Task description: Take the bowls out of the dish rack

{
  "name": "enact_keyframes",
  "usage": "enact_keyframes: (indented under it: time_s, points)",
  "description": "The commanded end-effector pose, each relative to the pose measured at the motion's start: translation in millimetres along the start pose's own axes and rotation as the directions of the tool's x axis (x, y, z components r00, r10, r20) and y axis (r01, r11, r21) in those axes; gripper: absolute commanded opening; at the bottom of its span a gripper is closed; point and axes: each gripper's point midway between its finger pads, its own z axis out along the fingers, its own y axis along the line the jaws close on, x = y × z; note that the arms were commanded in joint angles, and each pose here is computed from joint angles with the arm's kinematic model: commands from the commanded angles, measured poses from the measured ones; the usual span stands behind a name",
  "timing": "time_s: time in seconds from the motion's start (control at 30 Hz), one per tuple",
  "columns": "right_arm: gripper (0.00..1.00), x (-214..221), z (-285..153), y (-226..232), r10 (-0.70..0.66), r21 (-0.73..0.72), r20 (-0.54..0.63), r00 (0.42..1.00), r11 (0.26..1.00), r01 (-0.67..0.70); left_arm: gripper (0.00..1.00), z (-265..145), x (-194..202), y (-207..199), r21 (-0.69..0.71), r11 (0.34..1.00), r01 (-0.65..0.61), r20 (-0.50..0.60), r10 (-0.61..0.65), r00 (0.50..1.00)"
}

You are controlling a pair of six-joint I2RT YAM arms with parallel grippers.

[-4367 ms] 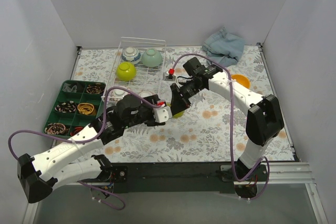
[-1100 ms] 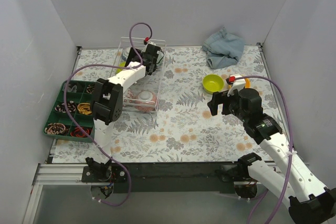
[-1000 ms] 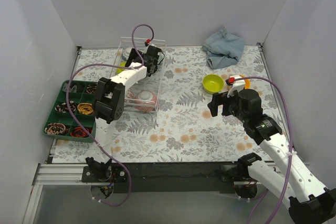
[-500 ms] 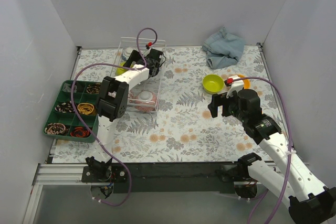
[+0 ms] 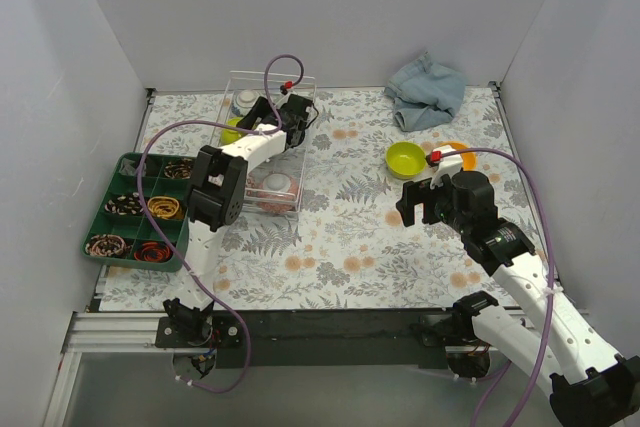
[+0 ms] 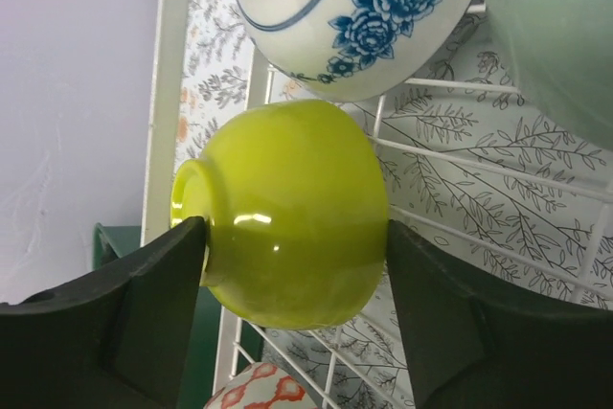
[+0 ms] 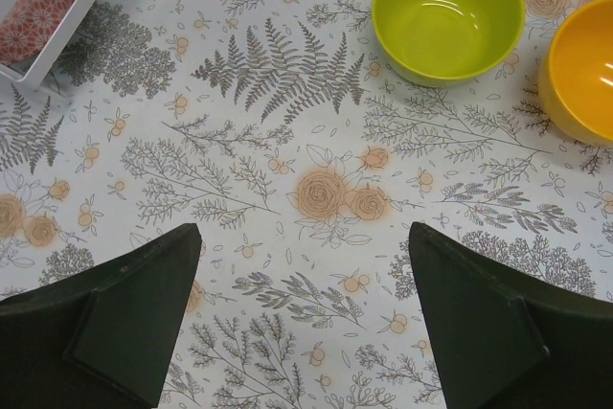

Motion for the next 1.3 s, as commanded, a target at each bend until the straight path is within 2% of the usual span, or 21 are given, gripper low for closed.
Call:
enact_keyframes:
  time_s: [0.0, 0.27, 0.4, 0.63, 0.77, 1.07, 1.27]
  points:
    - [0.97, -2, 0, 2, -0.017, -0.014, 0.019, 1.000, 1.000, 0.017, 0.59, -5, -5, 10, 0.027, 0.999, 0.040, 0.013, -0.040, 0.999]
    - [0.97, -5, 1, 5, -0.003, -0.027, 0.026, 1.000, 1.000, 0.003, 0.35, -26, -20, 29, 0.065, 0.992, 0.107, 0.049, -0.111, 0.993]
    - [0.96, -7, 0, 5, 0.003, -0.029, 0.034, 0.999, 1.000, -0.002, 0.26, -37, -26, 38, 0.100, 0.982, 0.159, 0.047, -0.164, 0.985]
    - [0.96, -13, -3, 16, -0.004, -0.087, 0.045, 0.999, 0.996, 0.008, 0.15, -59, -44, 60, 0.160, 0.949, 0.271, 0.062, -0.284, 0.957]
    - [0.95, -18, -5, 30, -0.012, -0.168, 0.055, 0.998, 0.986, 0.021, 0.12, -74, -52, 67, 0.221, 0.917, 0.332, 0.049, -0.350, 0.935]
    - [0.94, -41, -10, 70, -0.030, -0.384, 0.109, 0.994, 0.921, 0.070, 0.10, -118, -77, 89, 0.392, 0.757, 0.523, 0.008, -0.571, 0.821]
    - [0.94, -62, -11, 93, -0.010, -0.503, 0.141, 0.990, 0.860, 0.080, 0.07, -160, -93, 104, 0.531, 0.587, 0.611, -0.056, -0.696, 0.716]
